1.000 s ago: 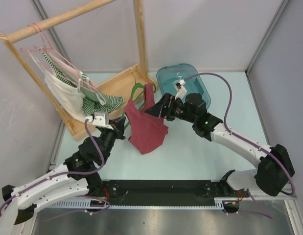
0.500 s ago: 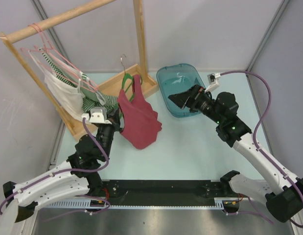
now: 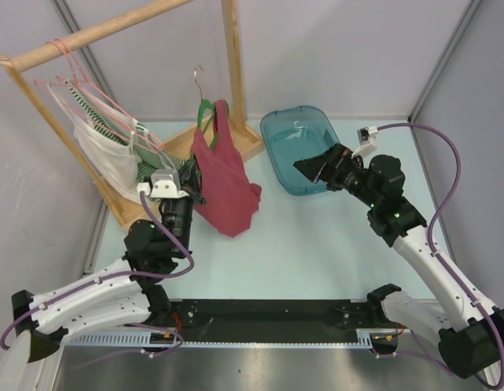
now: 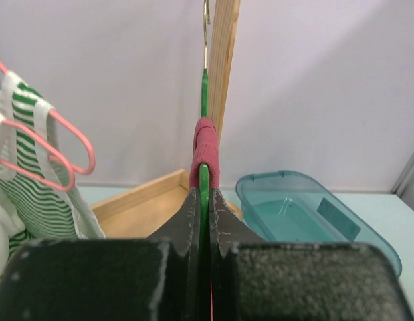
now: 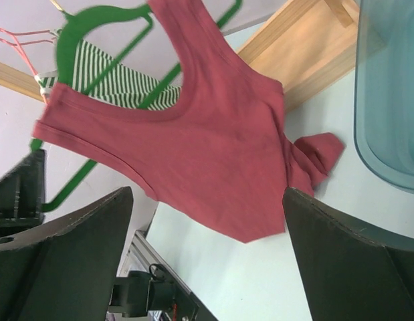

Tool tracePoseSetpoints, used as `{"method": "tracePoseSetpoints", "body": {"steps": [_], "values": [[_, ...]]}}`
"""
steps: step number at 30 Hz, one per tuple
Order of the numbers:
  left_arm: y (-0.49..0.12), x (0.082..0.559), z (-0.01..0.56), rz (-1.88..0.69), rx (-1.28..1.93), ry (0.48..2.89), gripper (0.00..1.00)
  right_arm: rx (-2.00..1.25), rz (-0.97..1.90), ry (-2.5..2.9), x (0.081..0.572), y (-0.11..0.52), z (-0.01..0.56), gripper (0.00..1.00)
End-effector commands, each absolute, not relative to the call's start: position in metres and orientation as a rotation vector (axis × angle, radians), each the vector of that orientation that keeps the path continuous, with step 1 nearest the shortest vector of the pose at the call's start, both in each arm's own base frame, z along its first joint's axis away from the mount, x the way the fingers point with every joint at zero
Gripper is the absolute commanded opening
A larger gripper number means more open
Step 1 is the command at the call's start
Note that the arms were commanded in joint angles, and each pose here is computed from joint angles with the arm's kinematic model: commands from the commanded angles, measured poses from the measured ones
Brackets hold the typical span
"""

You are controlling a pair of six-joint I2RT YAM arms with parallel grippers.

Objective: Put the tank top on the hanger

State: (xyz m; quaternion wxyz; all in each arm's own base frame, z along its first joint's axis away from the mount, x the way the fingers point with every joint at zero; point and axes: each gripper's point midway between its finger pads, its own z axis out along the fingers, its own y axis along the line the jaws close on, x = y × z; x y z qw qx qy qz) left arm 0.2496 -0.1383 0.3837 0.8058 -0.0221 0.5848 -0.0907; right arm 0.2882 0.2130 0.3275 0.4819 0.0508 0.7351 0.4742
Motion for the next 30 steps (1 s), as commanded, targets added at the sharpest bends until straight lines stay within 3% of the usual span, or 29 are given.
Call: {"method": "tracePoseSetpoints", "body": {"steps": [1, 20, 30], "values": [[-0.116, 0.241, 0.448, -0.215, -0.154, 1.088, 0.00, 0.097, 1.150, 1.767, 0.285, 0.208, 0.333, 1.00], [-0.109, 0.265, 0.510, -0.157, -0.209, 0.965, 0.00, 0.102, 1.128, 1.765, 0.287, 0.196, 0.331, 1.00], [-0.098, 0.303, 0.534, -0.125, -0.238, 0.974, 0.00, 0.102, 1.120, 1.774, 0.287, 0.192, 0.328, 1.00]]}}
